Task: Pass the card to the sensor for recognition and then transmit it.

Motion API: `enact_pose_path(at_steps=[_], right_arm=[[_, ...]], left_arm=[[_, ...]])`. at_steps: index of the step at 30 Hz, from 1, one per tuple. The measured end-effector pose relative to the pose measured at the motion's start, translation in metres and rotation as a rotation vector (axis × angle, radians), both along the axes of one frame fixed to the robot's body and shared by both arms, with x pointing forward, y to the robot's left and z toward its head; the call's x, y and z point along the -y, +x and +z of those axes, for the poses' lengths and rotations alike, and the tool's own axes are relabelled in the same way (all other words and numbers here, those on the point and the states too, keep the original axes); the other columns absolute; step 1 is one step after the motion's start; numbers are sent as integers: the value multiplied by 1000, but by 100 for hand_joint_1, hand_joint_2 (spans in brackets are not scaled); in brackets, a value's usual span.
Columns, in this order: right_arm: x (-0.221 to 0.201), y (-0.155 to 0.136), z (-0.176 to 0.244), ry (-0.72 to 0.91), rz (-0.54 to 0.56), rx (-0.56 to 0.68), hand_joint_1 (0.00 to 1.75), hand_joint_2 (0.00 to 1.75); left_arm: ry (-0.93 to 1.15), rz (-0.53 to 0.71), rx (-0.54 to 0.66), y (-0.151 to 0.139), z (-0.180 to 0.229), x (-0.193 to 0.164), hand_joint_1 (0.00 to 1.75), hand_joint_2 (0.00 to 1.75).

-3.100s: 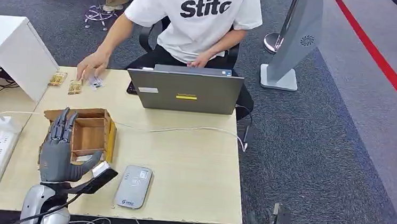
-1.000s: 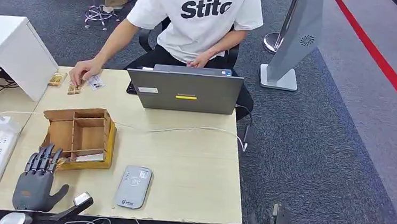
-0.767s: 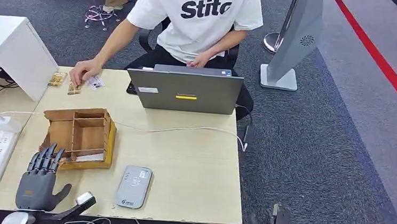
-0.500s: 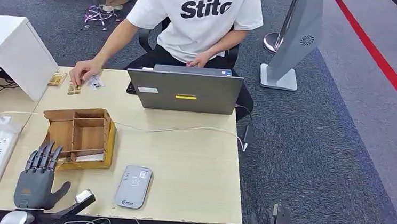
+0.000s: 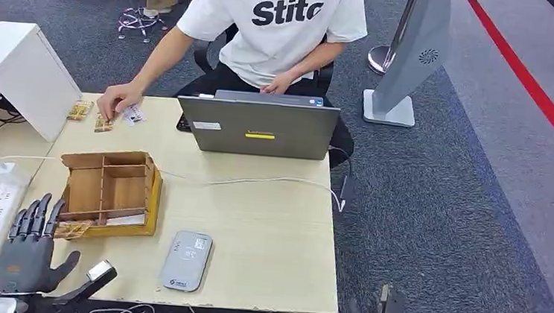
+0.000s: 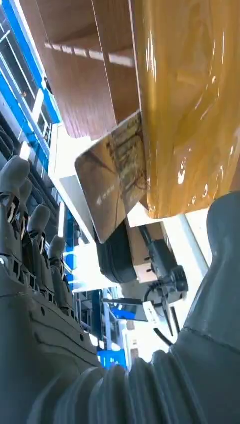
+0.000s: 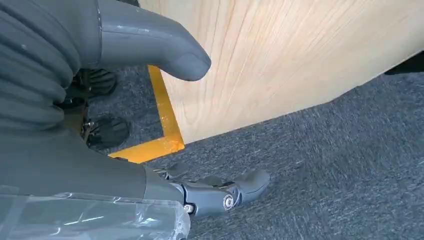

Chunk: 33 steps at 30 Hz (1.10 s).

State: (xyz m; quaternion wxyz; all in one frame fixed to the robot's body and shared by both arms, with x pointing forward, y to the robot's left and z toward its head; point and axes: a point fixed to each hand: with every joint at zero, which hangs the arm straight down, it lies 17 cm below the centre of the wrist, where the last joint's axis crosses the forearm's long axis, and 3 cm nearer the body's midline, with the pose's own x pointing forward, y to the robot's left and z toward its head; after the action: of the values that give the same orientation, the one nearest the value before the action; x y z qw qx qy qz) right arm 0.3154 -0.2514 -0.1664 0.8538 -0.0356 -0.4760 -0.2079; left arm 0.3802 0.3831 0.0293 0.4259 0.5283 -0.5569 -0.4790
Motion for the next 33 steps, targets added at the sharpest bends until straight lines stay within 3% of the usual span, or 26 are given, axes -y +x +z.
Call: enact_pose_path(at_steps=[33], right_arm=[[-10, 2, 1, -18, 41, -1, 0, 175]], left_arm=[[29, -1, -1, 13, 1, -5, 0, 175]])
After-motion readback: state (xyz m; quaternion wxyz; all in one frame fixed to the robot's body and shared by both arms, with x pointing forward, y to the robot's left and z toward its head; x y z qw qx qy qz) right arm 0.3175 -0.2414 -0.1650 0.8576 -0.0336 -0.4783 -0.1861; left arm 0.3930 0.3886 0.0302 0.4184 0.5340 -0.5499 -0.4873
